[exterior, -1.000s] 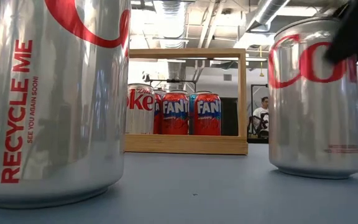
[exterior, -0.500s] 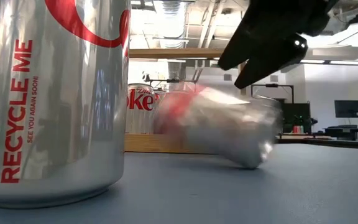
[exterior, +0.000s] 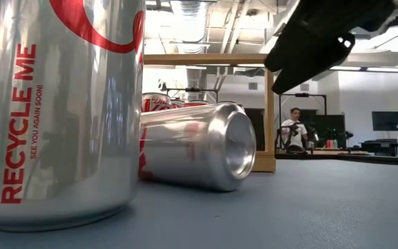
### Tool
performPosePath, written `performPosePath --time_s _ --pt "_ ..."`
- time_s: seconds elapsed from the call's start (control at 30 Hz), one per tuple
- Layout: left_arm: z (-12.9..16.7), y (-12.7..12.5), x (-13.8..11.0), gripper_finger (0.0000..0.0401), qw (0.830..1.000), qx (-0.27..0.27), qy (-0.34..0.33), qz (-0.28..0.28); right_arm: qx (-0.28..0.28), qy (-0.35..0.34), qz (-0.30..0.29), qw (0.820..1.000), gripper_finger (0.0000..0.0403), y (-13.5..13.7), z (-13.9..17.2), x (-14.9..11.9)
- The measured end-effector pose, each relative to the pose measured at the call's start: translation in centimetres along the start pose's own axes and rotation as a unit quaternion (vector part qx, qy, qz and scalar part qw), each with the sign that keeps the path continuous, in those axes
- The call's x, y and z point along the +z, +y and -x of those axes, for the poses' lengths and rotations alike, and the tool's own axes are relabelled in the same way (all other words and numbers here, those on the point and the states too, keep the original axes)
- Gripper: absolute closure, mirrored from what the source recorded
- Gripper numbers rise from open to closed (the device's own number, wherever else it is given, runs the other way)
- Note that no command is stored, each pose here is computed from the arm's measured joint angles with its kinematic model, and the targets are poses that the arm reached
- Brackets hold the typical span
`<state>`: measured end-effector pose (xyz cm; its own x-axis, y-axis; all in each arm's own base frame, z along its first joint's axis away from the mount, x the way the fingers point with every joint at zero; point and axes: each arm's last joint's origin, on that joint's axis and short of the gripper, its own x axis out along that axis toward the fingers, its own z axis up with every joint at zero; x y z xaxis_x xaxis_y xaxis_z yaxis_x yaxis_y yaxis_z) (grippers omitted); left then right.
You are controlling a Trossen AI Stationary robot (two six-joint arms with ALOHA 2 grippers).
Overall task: Place canned beverage on shelf
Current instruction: Put the right silver can on the shelf aligned with the other silver soda can
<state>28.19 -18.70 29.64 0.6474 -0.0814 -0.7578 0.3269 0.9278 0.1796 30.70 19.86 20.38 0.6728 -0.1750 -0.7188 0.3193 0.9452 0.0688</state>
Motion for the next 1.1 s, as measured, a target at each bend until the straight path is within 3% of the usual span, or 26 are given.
performPosePath --time_s 0.13,0.23,0.5,0.9,1.1 --pt "-1.7 1.9 -1.2 0.0042 0.998 -0.018 0.032 -0.055 0.002 0.004 0.004 1.0 0.0101 0.1 0.1 -0.2" --pt "-2.6 4.1 -1.8 0.0042 0.996 -0.03 0.046 -0.066 0.003 0.005 0.0 1.0 0.0101 0.1 0.1 -0.2" --pt "-5.5 8.7 -4.3 0.0042 0.994 -0.092 0.038 -0.038 0.004 0.007 -0.003 1.0 0.0101 0.1 0.1 -0.2" --pt "-7.3 7.6 -4.8 0.0042 0.988 -0.089 -0.067 -0.105 -0.016 0.025 -0.022 0.999 0.0101 -0.4 0.0 -0.8" --pt "-7.4 6.8 -5.1 0.0042 0.991 -0.109 -0.058 -0.055 -0.007 0.018 -0.029 0.999 0.0101 -0.2 0.0 -0.6"
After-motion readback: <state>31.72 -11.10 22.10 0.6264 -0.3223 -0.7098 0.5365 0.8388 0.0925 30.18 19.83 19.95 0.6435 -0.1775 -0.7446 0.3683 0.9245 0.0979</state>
